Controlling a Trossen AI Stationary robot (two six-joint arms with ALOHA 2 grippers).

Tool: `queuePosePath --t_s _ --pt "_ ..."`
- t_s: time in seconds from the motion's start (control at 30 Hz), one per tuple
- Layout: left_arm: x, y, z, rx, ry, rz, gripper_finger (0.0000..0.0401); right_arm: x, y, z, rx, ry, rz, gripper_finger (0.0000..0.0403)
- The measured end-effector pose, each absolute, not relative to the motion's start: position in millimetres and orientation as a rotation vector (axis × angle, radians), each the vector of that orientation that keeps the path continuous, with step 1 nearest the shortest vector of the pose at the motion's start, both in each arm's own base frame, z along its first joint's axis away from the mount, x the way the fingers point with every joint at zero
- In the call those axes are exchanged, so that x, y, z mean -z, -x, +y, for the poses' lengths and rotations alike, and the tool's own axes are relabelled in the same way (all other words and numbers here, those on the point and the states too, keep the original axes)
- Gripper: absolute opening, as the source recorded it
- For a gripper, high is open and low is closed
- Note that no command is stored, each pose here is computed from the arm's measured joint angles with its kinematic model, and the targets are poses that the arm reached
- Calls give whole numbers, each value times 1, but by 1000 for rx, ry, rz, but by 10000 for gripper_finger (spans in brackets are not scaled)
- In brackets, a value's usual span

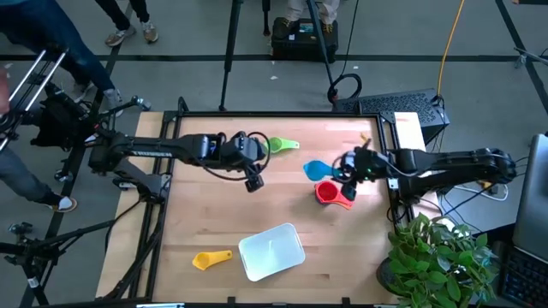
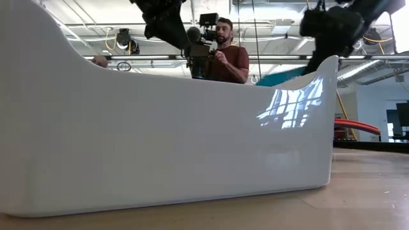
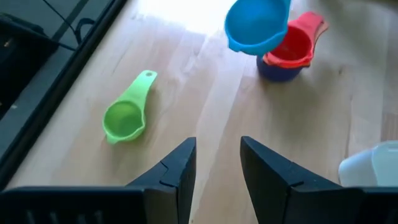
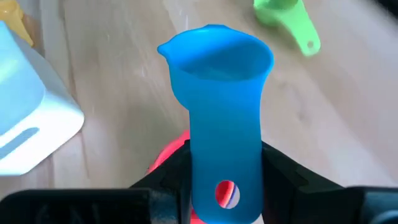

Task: Nest measuring cups in basket
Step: Stack the light blue measuring cup on the red measuring cup

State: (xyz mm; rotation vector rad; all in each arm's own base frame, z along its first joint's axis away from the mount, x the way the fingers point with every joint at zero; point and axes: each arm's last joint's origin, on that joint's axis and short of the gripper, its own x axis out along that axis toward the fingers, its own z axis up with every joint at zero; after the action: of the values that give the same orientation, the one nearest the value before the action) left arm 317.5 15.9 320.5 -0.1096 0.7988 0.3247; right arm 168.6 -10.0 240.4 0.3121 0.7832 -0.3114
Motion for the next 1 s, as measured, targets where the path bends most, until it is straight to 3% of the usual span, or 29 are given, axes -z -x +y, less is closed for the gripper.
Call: queuePosePath --t_s 0.3,0.73,1.0 --pt "-304 -315 15 -324 146 822 129 -218 -155 12 312 -410 874 113" --pt "-304 -316 15 -316 153 814 129 -216 -141 22 341 -429 937 113" --pt "-304 -317 15 -315 154 805 129 -204 -154 27 327 -395 1013 113"
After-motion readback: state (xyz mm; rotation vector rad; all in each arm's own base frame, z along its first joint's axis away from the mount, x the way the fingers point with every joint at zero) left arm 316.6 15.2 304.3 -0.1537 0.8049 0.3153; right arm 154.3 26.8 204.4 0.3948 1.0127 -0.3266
